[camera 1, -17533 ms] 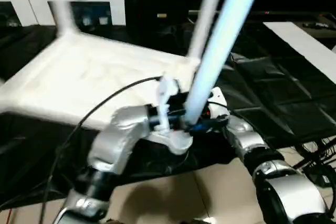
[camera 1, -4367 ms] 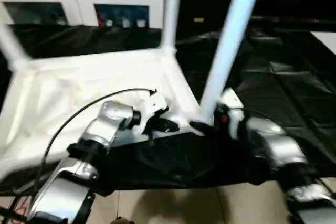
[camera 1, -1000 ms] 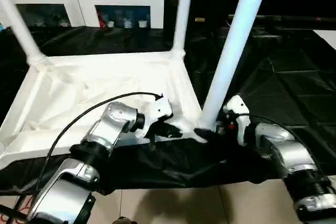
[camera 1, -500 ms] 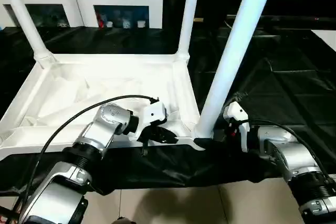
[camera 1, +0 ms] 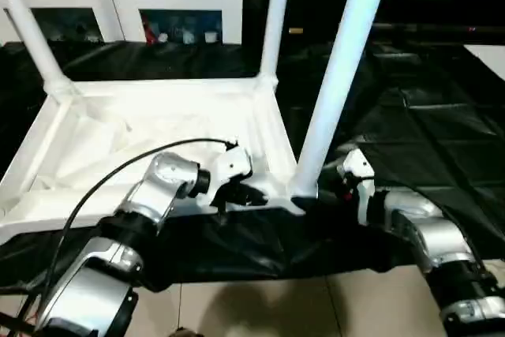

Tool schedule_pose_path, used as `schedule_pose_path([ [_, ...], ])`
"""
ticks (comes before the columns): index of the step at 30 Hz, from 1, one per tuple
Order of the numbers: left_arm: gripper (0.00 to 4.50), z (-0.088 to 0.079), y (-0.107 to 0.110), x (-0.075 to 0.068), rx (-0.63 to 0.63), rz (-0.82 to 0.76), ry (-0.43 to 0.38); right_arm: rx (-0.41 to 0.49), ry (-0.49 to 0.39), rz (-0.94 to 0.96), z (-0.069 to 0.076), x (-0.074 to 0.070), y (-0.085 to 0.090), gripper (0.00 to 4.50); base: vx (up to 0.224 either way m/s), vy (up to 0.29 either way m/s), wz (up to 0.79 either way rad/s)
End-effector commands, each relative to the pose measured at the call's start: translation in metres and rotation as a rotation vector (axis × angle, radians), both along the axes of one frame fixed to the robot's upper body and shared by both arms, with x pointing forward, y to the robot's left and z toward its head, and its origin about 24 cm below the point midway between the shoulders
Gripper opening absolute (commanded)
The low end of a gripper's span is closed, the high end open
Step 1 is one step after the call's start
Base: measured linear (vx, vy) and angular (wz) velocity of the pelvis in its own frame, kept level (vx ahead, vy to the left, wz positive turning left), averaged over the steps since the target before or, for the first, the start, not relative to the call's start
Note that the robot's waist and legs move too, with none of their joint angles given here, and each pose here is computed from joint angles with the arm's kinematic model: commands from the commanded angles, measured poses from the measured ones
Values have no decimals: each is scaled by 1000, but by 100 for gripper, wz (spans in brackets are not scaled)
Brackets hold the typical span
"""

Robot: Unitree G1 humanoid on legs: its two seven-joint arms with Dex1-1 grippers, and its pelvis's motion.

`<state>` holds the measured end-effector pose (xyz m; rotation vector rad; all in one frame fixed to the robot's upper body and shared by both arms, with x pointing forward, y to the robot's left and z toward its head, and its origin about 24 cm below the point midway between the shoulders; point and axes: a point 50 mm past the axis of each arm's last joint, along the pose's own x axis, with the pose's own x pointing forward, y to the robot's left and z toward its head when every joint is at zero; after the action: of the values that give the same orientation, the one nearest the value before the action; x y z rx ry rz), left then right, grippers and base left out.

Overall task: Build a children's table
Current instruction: Rotate leg to tighten

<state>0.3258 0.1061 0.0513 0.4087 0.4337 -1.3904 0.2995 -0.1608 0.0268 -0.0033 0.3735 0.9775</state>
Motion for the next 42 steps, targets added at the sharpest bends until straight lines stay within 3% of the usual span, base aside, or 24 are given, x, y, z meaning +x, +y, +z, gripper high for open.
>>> schedule_pose_path([
  [1,0,-4,-22,-8,-49,-71,34,-4,13,-25,-4,3,11,303,0,0,0],
  [3,0,-6,-19,-8,-35,-75,33,-13,3,-33,-1,6,9,371,0,0,0],
  [6,0,-7,-15,-9,-18,-76,32,-28,-16,-17,1,6,8,377,0,0,0],
  [15,0,-8,-11,-9,-2,-72,34,-50,-18,22,1,7,10,377,0,0,0],
  [22,0,-9,-9,-9,-1,-67,41,-53,-1,51,0,8,11,322,0,0,0],
  [31,0,-10,-6,-8,2,-42,47,-50,2,53,-3,7,11,304,0,0,0],
  [34,0,-10,-13,6,-3,133,0,-85,-12,-204,-13,22,16,302,0,0,0],
  [37,0,-6,-25,17,-18,262,-35,-48,35,-381,-18,30,27,294,0,0,0],
  [42,0,0,-42,24,-52,341,-69,-32,71,-465,-21,36,48,281,0,0,0],
])
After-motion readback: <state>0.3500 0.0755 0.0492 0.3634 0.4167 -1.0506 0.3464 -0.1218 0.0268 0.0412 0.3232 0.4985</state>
